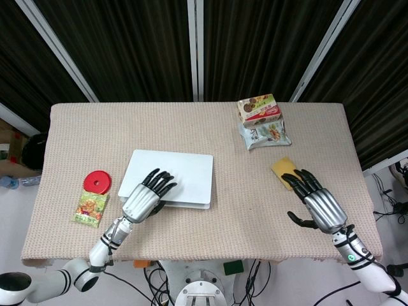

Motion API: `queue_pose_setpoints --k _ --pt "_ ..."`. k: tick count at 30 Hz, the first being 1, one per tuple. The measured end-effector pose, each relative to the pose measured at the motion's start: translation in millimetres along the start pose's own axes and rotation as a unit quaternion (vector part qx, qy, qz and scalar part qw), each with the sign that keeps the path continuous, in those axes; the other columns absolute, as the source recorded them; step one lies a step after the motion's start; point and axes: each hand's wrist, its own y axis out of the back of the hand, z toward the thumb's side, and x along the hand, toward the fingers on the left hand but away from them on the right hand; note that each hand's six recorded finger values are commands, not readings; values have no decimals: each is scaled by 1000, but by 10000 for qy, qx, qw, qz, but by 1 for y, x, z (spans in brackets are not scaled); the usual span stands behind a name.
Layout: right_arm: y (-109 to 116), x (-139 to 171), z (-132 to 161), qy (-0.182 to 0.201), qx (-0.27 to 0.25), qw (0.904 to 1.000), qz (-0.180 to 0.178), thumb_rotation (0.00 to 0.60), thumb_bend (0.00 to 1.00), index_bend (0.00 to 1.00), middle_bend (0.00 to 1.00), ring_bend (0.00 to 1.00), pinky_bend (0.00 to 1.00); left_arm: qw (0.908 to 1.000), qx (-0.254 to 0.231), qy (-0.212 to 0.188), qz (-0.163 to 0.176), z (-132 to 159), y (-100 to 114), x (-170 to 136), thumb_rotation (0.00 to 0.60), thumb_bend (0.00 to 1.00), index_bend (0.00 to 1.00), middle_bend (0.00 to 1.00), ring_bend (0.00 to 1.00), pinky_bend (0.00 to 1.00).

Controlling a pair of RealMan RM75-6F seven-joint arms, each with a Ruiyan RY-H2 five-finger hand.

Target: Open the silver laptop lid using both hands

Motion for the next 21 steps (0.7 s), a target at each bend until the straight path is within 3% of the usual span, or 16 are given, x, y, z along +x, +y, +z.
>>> queue_pose_setpoints --k 4,11,21 --pt "-19 -9 11 195 -19 9988 444 600 460 0 76 0 1 9994 -177 100 276 -4 4 6 600 553 216 170 90 102" --pt "-67 -42 39 648 37 9885 1364 600 535 0 47 0 0 9993 -221 96 294 -5 5 9 600 549 216 170 91 102" --pt "-113 -87 89 1206 97 9738 1924 600 589 0 5 0 0 9992 -268 113 284 -5 6 11 600 547 216 170 90 102"
